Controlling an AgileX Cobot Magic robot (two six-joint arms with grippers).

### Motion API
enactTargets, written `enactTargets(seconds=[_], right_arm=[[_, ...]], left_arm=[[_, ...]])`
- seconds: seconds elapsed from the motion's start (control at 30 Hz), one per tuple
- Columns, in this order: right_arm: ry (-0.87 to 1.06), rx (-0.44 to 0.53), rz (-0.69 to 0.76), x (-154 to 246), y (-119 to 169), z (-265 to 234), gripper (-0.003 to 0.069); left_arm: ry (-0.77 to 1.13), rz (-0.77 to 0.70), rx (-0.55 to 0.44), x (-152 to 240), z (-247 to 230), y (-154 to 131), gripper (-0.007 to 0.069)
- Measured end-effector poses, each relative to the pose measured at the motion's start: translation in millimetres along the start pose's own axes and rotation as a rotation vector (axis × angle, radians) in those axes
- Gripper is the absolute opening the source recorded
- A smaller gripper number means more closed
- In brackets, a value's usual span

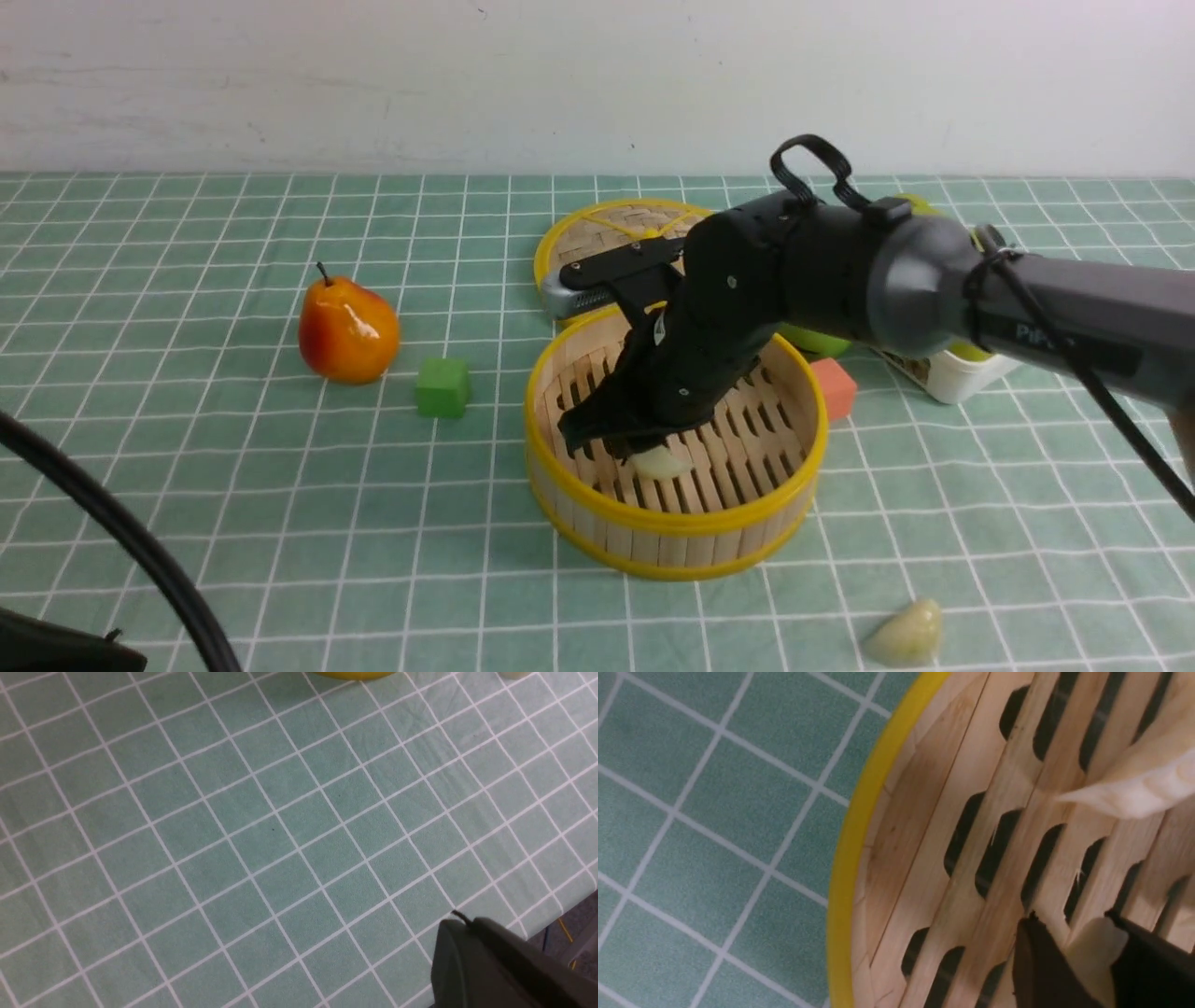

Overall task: Put the dumplings into the steamer on the table with the blue tablecloth.
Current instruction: 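Place the dumpling in the bamboo steamer basket with the right gripper, then reach for and grasp a dumpling lying on the table beside the steamer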

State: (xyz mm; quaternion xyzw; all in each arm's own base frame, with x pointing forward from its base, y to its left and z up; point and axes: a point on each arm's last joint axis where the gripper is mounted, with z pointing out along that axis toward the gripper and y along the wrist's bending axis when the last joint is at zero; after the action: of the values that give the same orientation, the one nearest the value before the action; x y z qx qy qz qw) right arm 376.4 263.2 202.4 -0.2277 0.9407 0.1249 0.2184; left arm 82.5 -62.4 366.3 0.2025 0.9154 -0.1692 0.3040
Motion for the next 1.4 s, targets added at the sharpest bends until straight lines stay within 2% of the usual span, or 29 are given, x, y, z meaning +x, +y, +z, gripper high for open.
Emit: enactTargets(seconds=[0.07,0.13,0.2,0.23,0.3,0.43,0.57,0.67,0.83,0.93,1.1,1.4], right_arm=[[0.009,-0.002,0.005,0,0,-1,0.0222],[0.06,-0.002,0.015,1,1,-5,0.0324],[0.092,0.003,0.01,3,1,-9,0.0371],[0.128,0.016,-0.004,3,1,-20,0.0433],[0.171,0.042,-0.035,5,0,-43,0.051],[0.194,0.126,-0.096,11,-4,-102,0.0566],[0.18,0.2,-0.097,38,-11,-146,0.057],[0.182,0.22,-0.048,67,-16,-154,0.0562],[0.185,0.239,0.077,110,-24,-140,0.0542],[0.177,0.261,0.234,130,-35,-117,0.054],[0.101,0.276,0.465,135,-62,-92,0.0537],[0.144,0.289,0.547,139,-76,-59,0.0537]], left_arm=[[0.005,0.0,-0.001,0,0,0,-0.0014],[0.007,0.0,-0.001,1,0,0,-0.0013],[0.007,0.0,-0.001,1,0,0,-0.0013],[0.007,0.0,-0.001,1,0,0,-0.0013],[0.009,0.0,-0.001,1,0,0,-0.0011],[0.009,0.0,-0.001,1,0,0,-0.0008],[0.009,0.0,-0.001,1,0,0,-0.0004],[0.009,0.001,-0.001,1,0,0,-0.0001],[0.009,0.02,-0.001,1,0,0,0.0003],[0.009,0.026,-0.001,1,0,0,0.0003],[0.009,0.026,0.001,1,0,0,0.0008],[0.01,0.026,0.001,1,0,0,0.0018]])
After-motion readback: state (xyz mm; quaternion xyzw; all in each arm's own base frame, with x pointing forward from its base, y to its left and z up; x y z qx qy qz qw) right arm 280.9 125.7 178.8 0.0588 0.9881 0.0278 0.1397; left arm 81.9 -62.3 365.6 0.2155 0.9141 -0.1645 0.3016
